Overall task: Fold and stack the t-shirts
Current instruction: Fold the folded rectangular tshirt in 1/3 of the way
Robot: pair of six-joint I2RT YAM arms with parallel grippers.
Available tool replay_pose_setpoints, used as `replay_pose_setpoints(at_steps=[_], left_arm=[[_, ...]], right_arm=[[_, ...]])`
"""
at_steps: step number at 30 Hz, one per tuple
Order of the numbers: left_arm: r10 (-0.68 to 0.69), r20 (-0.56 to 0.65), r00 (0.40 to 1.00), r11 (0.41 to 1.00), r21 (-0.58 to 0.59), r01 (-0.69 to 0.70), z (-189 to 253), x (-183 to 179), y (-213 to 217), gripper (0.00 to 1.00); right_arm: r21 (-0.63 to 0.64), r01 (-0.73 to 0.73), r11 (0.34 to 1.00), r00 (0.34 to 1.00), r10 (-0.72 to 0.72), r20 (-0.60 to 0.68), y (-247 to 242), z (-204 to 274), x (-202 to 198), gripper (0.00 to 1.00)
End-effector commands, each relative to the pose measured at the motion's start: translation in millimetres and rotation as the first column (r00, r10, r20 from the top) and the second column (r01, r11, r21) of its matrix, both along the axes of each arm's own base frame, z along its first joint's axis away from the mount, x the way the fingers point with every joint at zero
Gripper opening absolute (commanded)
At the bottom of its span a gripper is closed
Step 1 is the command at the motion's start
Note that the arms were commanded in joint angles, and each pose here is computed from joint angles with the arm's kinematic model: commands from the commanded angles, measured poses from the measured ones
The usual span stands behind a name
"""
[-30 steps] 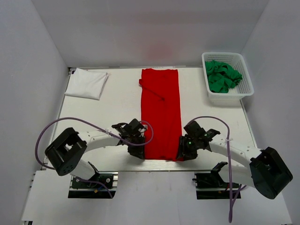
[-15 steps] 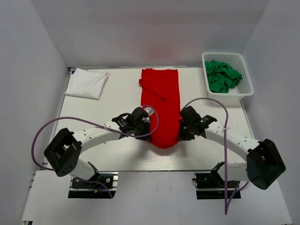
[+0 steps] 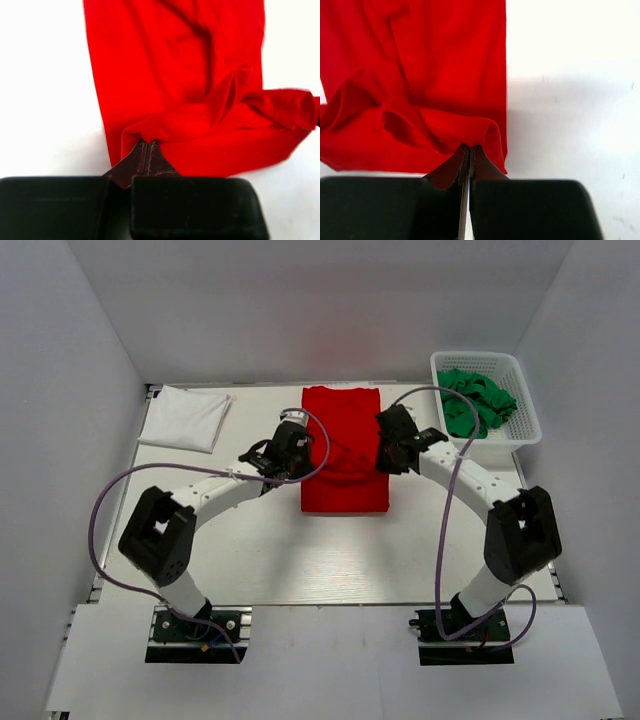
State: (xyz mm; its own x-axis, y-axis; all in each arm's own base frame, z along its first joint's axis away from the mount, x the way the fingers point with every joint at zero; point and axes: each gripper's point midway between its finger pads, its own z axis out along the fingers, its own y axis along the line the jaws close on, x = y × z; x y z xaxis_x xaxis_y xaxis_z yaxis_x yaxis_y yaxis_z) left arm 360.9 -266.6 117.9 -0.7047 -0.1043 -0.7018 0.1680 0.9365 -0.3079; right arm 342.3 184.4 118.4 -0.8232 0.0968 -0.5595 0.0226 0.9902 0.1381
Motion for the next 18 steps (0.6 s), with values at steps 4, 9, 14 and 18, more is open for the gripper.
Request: replay_pose_setpoints(at_steps=[4,9,14,18], left_arm=[[0.006,0.109,0.994,0.999,-0.032,-0.003,28.4,56.1,-11.3,0.0],[-0.013,0.099,0.995,0.999,-0.04,0.017,18.7,80.4,-15.5,0.0],[0.124,0.005,0.992,0.992,-0.028,-0.123,-1.2,111.6,7.0,0.12],[0.235,0.0,0.972,0.969,-0.082,-0.234,-1.6,155.3,23.4,0.42]], right_arm=[[0.008,-0.019,1.0,0.998,0.018,0.067,7.7,13.8,60.1,0.0],[0.042,-0.046,0.998,0.999,0.045,0.011,16.8,-9.2,84.3,0.0],[0.136,-0.021,0.991,0.999,0.024,-0.026,27.2,-11.3,109.6,0.07],[0.308,-0.015,0.951,0.998,0.033,-0.056,41.9,-16.5,147.9,0.25]])
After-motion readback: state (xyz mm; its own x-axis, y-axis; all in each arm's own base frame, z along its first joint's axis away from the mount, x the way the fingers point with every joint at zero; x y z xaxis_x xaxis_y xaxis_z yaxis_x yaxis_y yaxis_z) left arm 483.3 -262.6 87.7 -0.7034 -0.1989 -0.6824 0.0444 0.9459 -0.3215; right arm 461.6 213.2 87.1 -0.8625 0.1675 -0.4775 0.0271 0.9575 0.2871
